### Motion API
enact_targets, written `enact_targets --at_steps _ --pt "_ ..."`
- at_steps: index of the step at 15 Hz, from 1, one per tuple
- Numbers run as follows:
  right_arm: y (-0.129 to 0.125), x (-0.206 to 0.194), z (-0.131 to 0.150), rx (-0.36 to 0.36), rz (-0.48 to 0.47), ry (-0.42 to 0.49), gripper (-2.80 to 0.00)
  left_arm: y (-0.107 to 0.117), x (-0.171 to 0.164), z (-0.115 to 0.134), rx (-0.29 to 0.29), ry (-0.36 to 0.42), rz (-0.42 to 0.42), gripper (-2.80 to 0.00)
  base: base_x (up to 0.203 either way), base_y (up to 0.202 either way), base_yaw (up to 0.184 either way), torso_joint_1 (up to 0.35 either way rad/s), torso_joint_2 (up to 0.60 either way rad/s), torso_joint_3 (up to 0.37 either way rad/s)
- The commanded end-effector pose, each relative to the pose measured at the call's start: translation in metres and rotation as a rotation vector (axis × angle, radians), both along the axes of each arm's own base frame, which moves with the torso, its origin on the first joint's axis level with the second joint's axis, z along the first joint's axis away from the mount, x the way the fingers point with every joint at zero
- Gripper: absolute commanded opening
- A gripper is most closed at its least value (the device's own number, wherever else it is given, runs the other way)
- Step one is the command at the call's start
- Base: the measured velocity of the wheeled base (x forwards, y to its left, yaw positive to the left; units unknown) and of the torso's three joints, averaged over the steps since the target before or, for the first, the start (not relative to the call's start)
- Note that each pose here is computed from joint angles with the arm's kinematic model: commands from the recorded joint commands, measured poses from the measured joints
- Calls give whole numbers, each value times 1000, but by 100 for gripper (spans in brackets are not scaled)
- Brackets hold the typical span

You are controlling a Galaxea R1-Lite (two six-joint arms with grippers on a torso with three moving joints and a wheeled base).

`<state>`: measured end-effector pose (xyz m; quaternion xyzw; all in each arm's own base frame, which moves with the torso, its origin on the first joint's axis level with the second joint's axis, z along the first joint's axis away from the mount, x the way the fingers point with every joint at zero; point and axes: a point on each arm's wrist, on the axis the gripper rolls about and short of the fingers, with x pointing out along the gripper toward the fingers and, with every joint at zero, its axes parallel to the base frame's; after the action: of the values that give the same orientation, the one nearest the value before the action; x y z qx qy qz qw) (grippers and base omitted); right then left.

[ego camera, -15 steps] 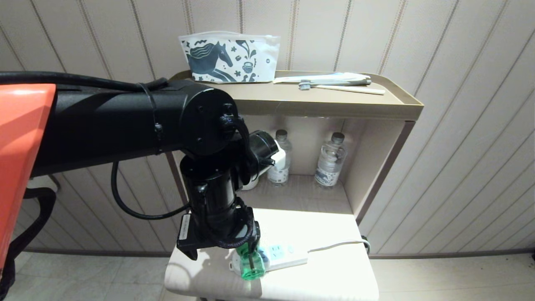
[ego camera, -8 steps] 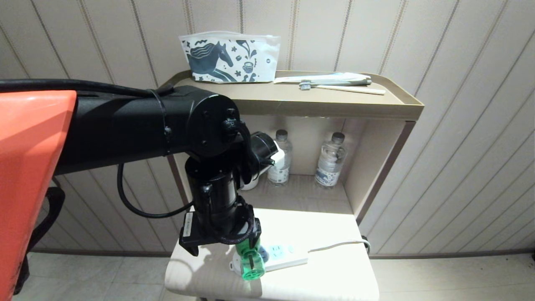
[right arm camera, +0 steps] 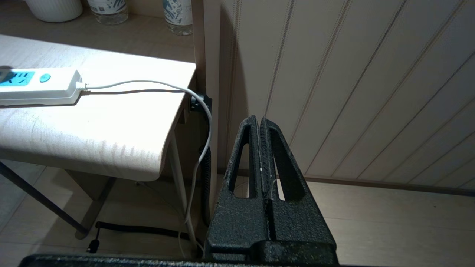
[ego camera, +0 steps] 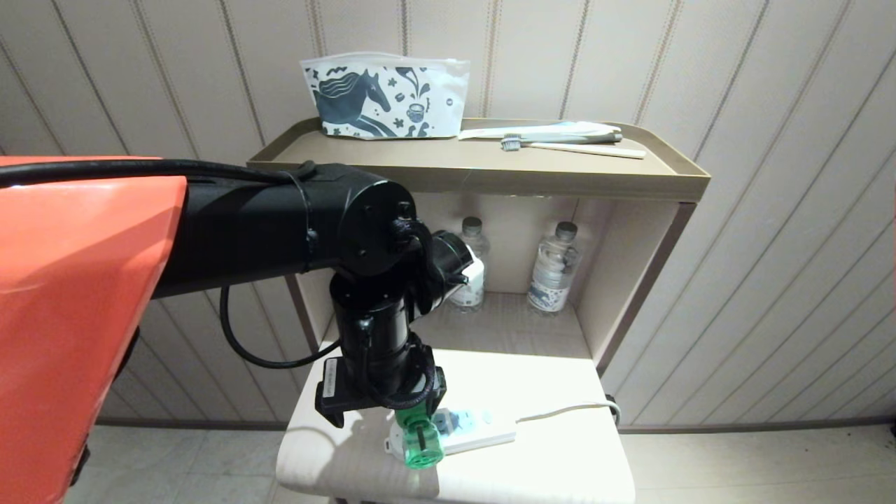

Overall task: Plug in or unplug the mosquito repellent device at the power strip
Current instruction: Hold the socket with your right hand and unplug it with your left hand

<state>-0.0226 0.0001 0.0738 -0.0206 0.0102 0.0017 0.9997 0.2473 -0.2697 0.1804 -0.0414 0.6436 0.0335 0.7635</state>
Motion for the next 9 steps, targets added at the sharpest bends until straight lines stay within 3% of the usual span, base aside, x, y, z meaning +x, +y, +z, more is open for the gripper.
enact_targets --at_steps 1,6,9 --pt "0 0 0 0 0 3 -280 -4 3 -9 18 14 5 0 0 0 0 0 0 0" --pt "0 0 0 0 0 3 -280 -10 9 -25 38 31 8 0 0 0 0 0 0 0" --pt "0 0 0 -5 2 2 -280 -13 7 -21 9 18 -1 0 0 0 0 0 0 0"
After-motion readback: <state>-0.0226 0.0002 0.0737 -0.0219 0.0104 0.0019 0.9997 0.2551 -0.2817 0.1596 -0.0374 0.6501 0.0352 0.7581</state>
